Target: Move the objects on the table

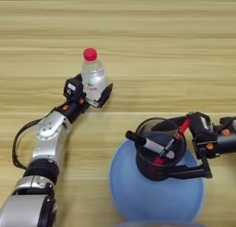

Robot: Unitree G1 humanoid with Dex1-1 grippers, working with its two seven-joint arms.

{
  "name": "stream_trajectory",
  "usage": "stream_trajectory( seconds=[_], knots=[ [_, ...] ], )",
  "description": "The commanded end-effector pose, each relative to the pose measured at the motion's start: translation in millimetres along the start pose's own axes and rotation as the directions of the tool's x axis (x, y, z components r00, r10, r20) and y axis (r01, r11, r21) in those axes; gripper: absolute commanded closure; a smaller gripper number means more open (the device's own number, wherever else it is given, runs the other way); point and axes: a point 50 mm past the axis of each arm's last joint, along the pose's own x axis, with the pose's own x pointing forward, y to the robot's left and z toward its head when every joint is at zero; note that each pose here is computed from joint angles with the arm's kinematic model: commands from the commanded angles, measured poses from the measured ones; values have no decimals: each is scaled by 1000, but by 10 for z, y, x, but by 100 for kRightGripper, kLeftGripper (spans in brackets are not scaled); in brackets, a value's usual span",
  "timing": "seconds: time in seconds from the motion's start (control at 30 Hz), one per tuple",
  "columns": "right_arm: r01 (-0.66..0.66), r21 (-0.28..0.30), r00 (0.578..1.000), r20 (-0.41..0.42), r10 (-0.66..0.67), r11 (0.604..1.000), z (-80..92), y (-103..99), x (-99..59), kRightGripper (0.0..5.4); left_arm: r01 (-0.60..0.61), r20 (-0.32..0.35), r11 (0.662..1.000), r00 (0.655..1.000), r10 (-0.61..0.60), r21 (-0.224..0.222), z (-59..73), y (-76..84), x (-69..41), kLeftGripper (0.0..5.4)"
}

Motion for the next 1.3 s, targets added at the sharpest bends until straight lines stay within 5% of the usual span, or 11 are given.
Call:
stream_trajectory(
  seconds=[0.03, 0.47, 0.63, 1.3],
  knots=[
    [12, 0, 1000, -26, -12, 1000, -102, -19, 31, 74, -1, -2, 1000, 1000, 1, 7, 9, 22, -20, 0],
    [28, 12, 999, -40, -28, 1000, -224, -57, 66, 74, -2, -3, 1000, 1000, 2, 9, 14, 41, -27, 0],
    [29, 12, 999, -44, -28, 1000, -234, -60, 65, 3, 0, -3, 1000, 1000, 0, 10, 18, 46, -24, 0],
    [28, 15, 999, -47, -27, 1000, -224, -26, 0, 3, 1, -3, 1000, 1000, -1, 13, 26, 51, -18, 0]
  ],
)
